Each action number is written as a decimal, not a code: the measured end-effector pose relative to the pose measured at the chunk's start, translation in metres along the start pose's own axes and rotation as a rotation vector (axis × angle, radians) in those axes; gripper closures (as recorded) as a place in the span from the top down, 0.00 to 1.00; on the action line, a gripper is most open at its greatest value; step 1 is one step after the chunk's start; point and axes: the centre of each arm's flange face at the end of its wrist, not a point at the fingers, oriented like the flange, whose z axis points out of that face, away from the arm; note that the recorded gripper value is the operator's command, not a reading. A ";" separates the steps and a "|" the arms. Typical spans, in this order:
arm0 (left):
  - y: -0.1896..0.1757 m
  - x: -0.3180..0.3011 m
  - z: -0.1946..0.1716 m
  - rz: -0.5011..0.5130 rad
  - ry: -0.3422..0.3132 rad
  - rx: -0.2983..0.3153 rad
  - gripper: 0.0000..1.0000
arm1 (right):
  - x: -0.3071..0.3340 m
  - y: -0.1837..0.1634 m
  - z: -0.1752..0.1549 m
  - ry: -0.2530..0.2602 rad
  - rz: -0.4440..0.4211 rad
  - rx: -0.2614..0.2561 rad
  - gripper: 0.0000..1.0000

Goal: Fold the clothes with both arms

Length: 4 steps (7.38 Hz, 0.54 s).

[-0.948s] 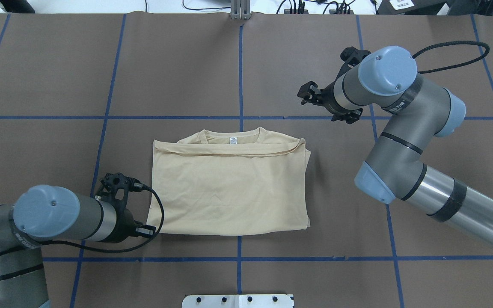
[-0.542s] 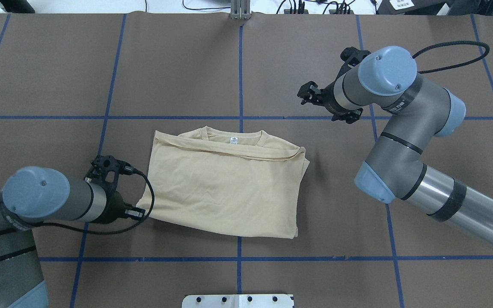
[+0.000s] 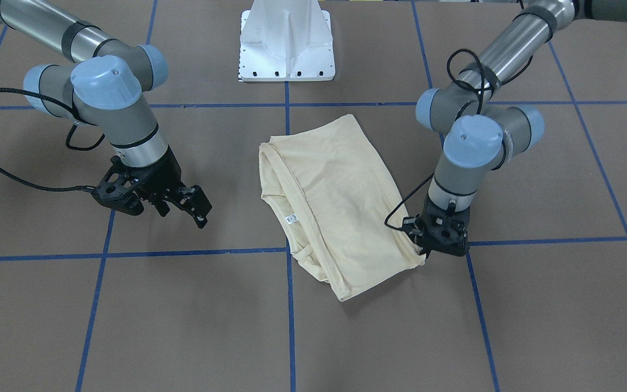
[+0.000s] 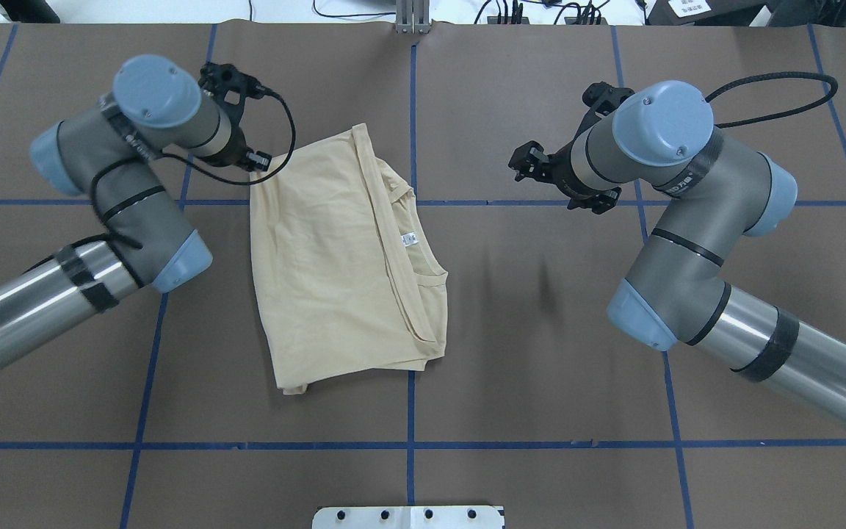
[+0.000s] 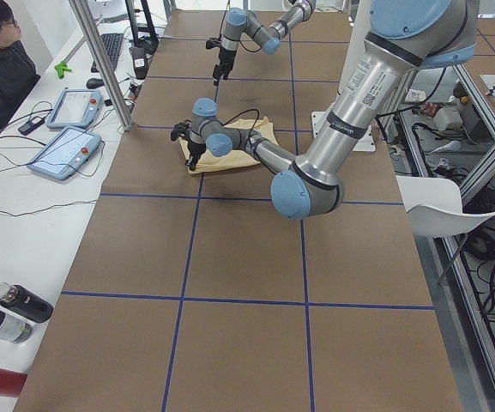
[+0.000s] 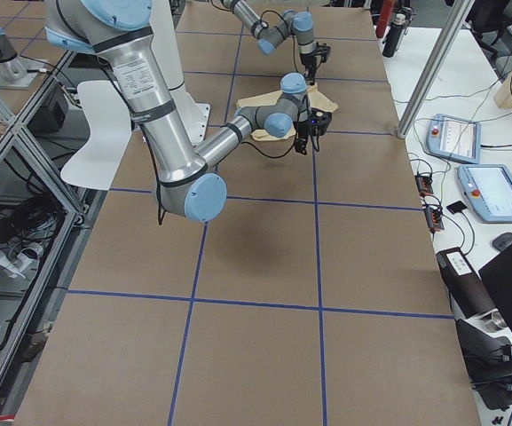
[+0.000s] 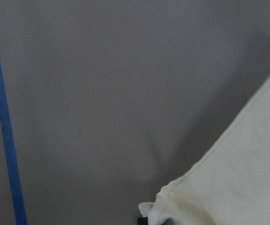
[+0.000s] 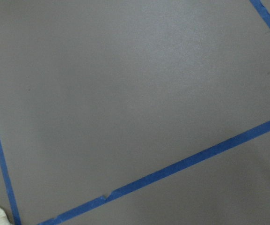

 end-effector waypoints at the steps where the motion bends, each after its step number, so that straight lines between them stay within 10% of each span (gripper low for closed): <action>1: -0.040 0.009 -0.002 0.011 -0.010 0.011 0.99 | 0.000 0.000 0.000 -0.001 -0.001 0.000 1.00; 4: -0.060 -0.024 -0.028 0.132 0.064 0.019 1.00 | -0.007 0.011 0.005 0.000 -0.003 -0.004 1.00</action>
